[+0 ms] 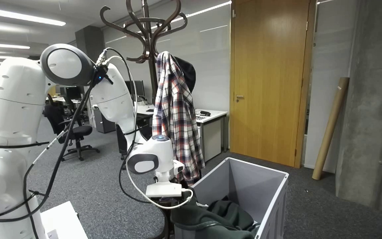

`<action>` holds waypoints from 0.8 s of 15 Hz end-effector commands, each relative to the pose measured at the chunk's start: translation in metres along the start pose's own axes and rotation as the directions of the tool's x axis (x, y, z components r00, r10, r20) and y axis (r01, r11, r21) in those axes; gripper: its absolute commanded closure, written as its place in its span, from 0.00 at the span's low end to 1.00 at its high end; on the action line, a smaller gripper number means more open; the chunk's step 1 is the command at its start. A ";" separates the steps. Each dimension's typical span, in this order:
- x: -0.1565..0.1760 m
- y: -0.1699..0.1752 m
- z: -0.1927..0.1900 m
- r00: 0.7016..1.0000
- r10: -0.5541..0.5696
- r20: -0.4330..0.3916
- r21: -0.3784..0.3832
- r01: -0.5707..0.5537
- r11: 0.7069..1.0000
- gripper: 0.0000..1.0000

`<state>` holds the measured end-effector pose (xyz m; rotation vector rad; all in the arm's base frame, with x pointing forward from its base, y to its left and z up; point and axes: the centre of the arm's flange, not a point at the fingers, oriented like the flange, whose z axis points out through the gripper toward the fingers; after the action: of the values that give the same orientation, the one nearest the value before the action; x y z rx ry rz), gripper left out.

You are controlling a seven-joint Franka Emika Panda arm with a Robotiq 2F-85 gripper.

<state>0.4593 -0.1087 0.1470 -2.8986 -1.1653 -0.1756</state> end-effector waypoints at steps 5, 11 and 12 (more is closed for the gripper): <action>0.028 0.012 0.007 1.000 -0.004 -0.015 -0.089 0.003 0.996 0.00; 0.040 0.016 0.010 1.000 -0.018 -0.021 -0.090 0.016 0.996 0.30; 0.042 0.016 0.010 1.000 -0.018 -0.022 -0.089 0.016 0.996 0.37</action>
<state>0.4932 -0.0933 0.1432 -2.9429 -1.2128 -0.2318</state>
